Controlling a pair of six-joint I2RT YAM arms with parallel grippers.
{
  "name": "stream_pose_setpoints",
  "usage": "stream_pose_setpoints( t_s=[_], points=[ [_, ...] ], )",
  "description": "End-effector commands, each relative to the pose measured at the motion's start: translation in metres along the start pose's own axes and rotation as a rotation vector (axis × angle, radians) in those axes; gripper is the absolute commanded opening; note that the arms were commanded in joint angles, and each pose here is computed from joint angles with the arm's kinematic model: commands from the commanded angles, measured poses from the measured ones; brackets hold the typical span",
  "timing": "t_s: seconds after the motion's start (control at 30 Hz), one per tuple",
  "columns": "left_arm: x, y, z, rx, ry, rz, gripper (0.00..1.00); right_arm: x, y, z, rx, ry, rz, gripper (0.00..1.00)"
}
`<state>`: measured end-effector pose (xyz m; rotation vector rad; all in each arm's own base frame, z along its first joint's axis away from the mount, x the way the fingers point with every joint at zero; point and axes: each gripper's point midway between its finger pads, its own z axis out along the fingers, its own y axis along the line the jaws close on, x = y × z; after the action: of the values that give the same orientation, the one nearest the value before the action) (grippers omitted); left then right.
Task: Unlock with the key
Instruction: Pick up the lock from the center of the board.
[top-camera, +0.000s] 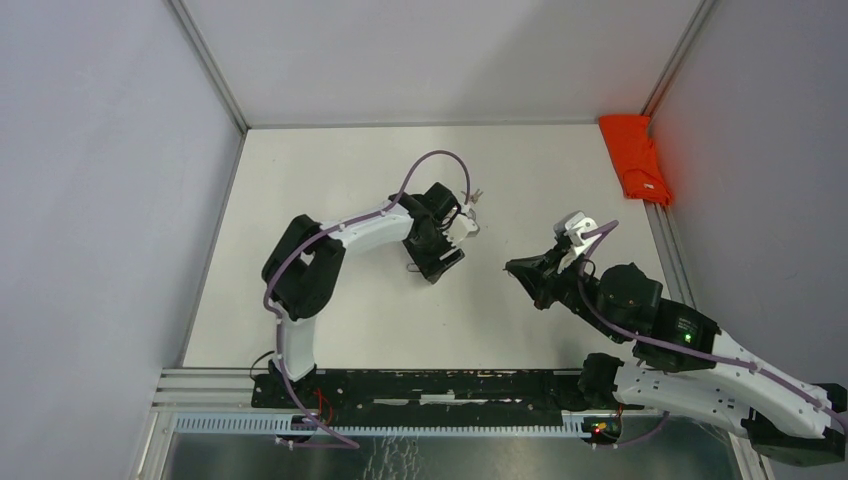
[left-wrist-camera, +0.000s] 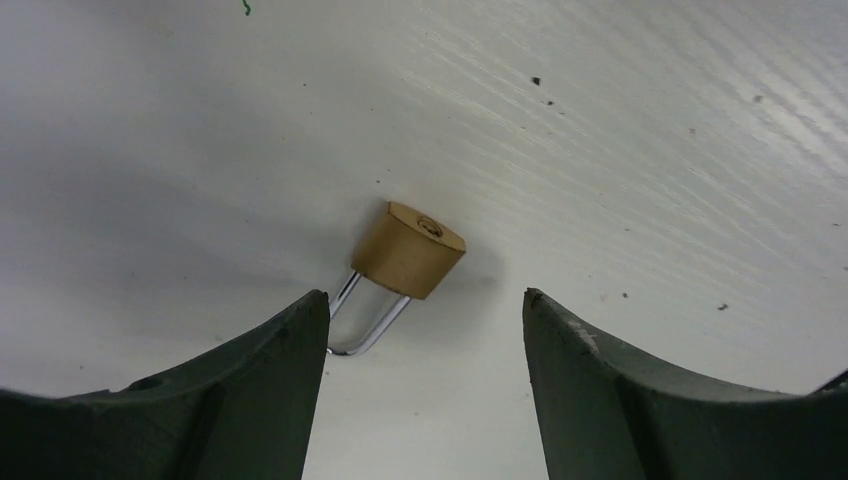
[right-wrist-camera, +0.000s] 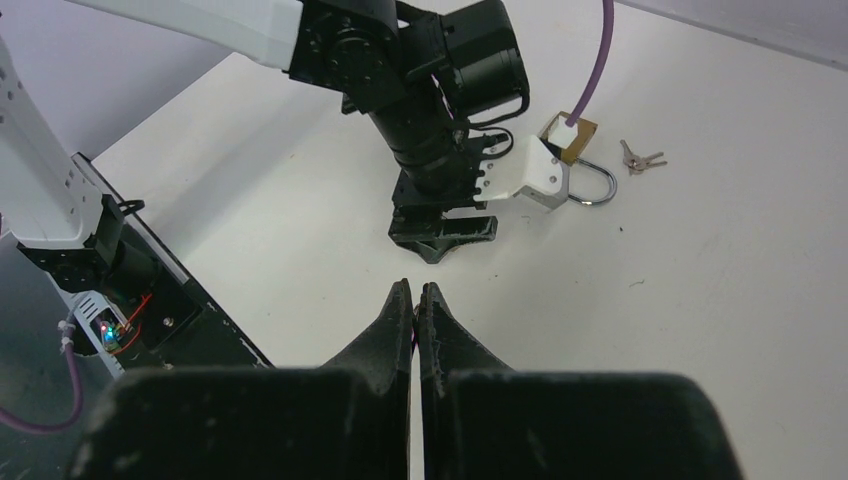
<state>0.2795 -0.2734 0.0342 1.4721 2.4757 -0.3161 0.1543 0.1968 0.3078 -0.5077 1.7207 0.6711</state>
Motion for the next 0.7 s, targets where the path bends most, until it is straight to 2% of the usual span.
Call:
stream_pose_setpoints(
  t_s=[0.0,0.27,0.4,0.57,0.67],
  points=[
    [-0.004,0.017,0.010,-0.061,-0.013,0.040,0.75,-0.008,0.000,0.001,0.003,-0.033,-0.002,0.00],
    [0.003,0.024,0.024,-0.090,0.021,0.040,0.74,-0.011,0.001,0.001,-0.003,-0.043,0.001,0.00],
    [0.007,0.023,0.030,-0.084,0.041,0.018,0.69,-0.012,0.003,0.002,-0.008,-0.047,0.002,0.00],
    [0.010,0.015,0.033,-0.063,0.041,-0.052,0.43,-0.013,0.006,0.004,-0.024,-0.054,0.006,0.00],
    [0.014,0.011,0.033,-0.063,0.070,-0.073,0.33,-0.014,0.008,0.005,-0.031,-0.053,0.005,0.00]
  ],
)
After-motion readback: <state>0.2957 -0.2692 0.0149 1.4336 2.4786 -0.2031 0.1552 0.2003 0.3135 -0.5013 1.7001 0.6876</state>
